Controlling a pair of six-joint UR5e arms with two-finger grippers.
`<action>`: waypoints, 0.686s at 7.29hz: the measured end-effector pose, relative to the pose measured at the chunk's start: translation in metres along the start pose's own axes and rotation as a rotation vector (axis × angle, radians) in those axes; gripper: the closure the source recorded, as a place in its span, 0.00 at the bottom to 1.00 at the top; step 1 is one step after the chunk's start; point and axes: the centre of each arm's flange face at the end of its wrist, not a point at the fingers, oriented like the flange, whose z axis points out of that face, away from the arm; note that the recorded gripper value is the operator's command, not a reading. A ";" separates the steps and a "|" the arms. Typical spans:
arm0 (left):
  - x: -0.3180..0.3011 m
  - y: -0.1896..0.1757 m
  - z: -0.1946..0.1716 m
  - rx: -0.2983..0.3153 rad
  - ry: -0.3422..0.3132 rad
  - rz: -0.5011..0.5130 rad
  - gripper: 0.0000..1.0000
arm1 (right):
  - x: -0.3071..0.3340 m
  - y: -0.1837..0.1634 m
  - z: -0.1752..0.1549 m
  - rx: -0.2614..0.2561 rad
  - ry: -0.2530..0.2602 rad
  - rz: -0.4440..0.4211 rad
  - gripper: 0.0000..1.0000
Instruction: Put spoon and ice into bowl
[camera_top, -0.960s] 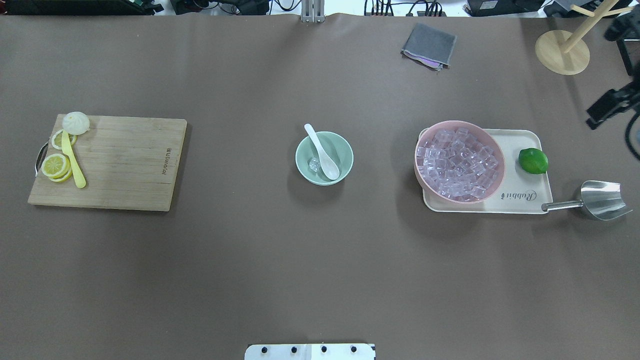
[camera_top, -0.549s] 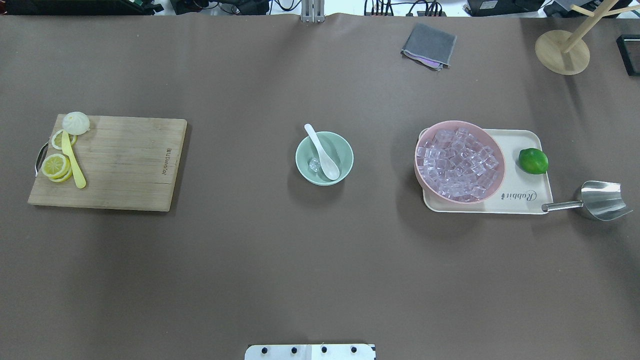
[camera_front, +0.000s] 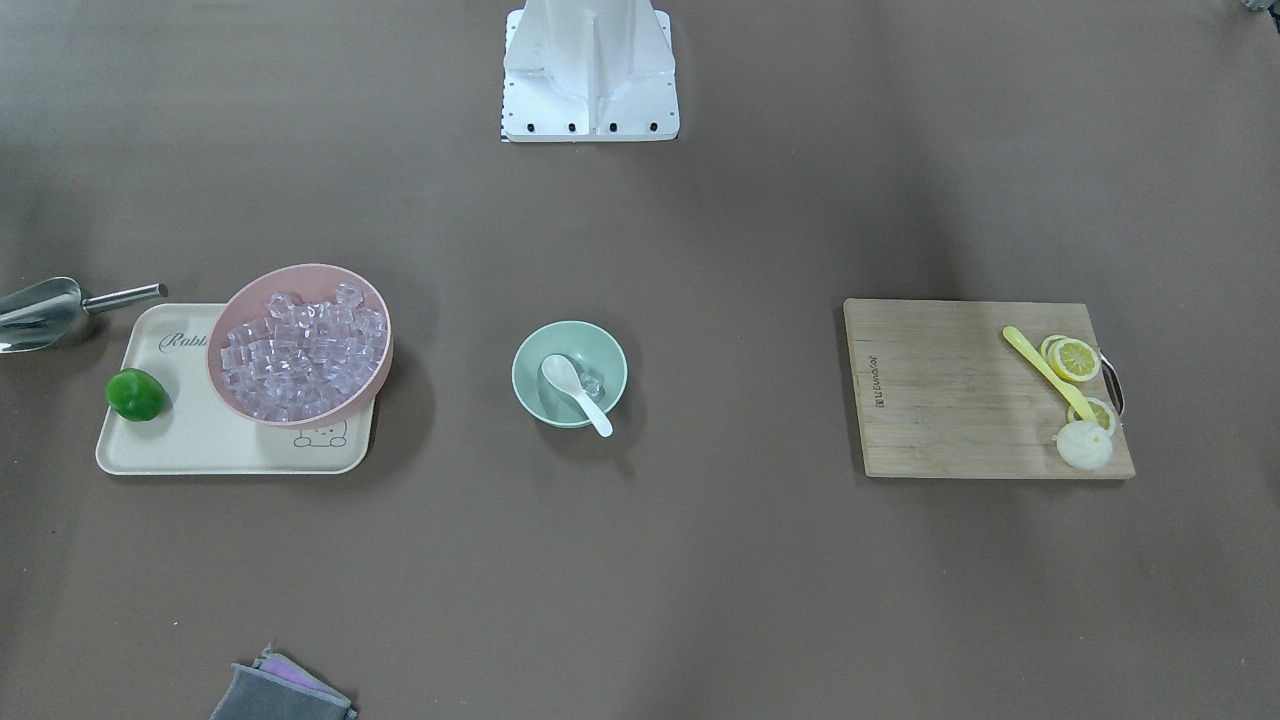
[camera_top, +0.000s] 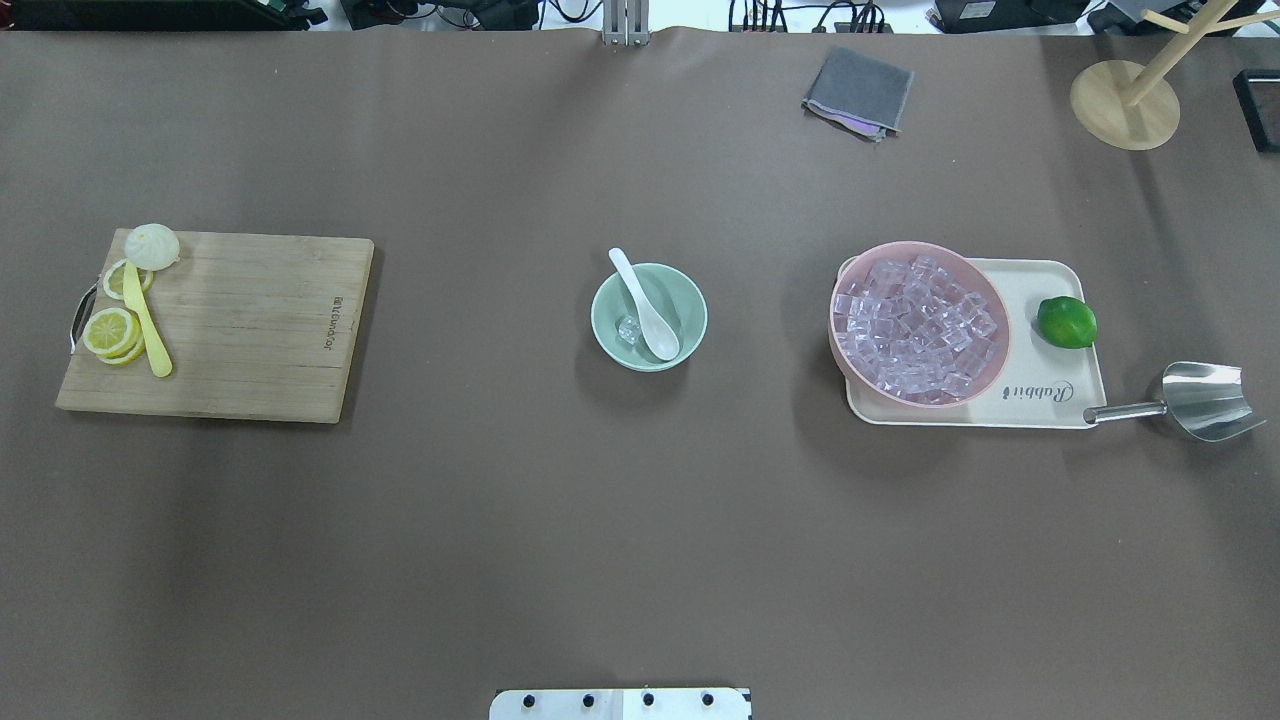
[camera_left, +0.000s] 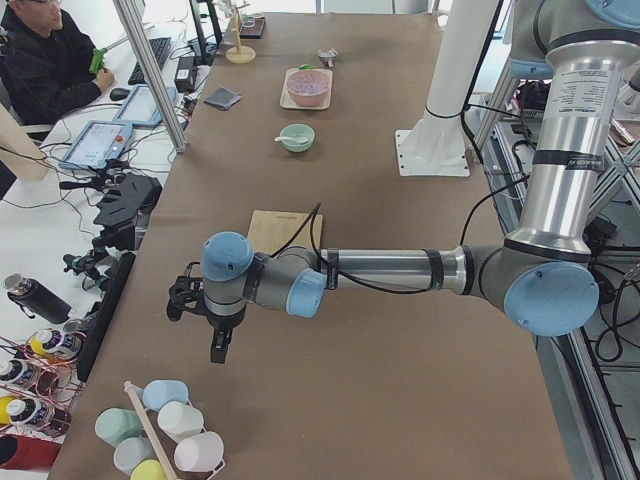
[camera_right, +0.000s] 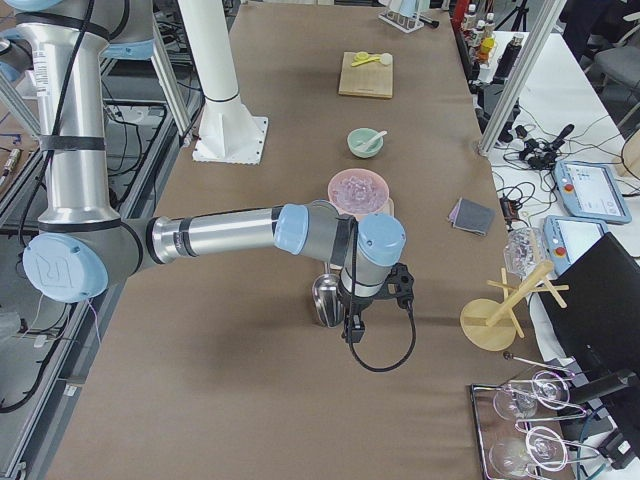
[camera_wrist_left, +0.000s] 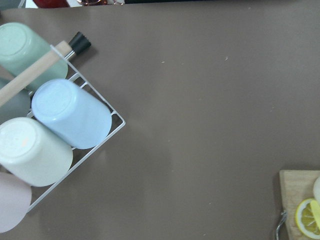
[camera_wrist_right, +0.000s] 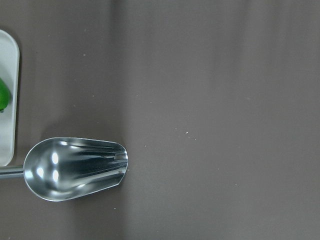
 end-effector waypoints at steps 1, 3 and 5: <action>0.001 0.000 -0.002 -0.002 -0.001 -0.002 0.02 | 0.007 -0.005 0.011 0.011 0.011 0.018 0.00; 0.015 0.001 -0.016 -0.033 -0.003 -0.028 0.02 | 0.040 0.004 0.052 0.034 0.017 0.014 0.00; 0.016 0.017 -0.018 -0.067 -0.003 -0.050 0.02 | 0.050 0.008 0.065 0.051 0.013 0.003 0.00</action>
